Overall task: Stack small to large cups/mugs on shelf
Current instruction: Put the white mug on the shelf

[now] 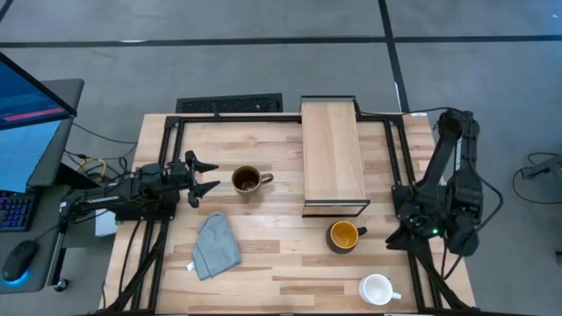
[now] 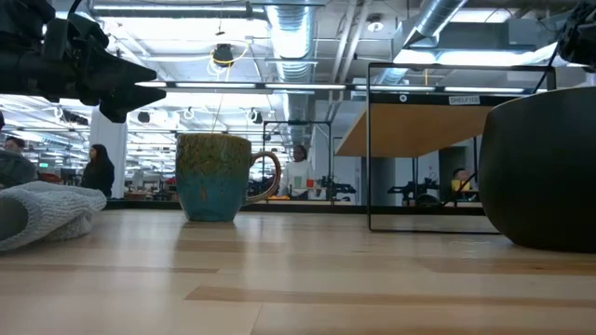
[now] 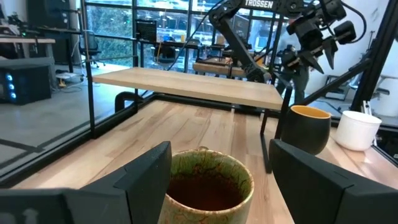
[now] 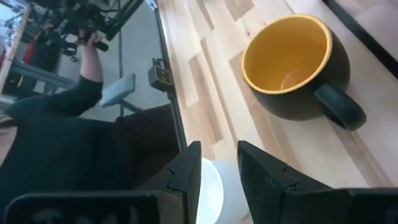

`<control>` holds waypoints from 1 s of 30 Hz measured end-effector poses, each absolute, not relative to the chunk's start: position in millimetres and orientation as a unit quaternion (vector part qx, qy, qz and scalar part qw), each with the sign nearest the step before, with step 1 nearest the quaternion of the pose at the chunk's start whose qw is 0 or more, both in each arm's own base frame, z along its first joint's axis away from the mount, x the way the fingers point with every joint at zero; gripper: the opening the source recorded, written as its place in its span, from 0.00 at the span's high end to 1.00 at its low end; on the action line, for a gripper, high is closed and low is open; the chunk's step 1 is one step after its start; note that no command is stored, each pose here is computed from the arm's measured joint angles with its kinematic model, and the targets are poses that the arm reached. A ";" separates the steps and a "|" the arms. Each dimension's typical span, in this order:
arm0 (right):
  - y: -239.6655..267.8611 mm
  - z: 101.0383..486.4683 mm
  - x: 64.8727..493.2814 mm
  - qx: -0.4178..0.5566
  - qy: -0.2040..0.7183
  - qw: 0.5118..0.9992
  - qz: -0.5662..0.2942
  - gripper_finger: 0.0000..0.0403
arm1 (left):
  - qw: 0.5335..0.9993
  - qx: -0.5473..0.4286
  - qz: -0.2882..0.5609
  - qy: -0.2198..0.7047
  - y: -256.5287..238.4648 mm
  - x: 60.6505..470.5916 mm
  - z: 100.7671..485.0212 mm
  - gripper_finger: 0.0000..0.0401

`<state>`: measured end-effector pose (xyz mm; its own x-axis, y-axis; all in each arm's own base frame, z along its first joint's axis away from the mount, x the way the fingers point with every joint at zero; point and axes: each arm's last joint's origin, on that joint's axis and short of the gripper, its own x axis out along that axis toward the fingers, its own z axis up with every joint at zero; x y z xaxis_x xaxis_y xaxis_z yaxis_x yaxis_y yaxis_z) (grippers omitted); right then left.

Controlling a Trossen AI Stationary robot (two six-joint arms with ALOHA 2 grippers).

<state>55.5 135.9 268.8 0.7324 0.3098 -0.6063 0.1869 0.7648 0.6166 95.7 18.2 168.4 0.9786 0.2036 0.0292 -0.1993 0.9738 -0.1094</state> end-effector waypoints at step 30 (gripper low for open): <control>196.7 241.3 95.5 0.456 0.561 0.690 0.047 0.80 | 0.991 -0.085 0.100 -0.024 18.1 95.7 168.6 0.35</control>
<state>95.5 196.7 241.3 0.3672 0.5765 -0.7299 0.4460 0.5796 0.6821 95.7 18.1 168.6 0.9788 0.2026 0.0298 -0.1946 0.9655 -0.1731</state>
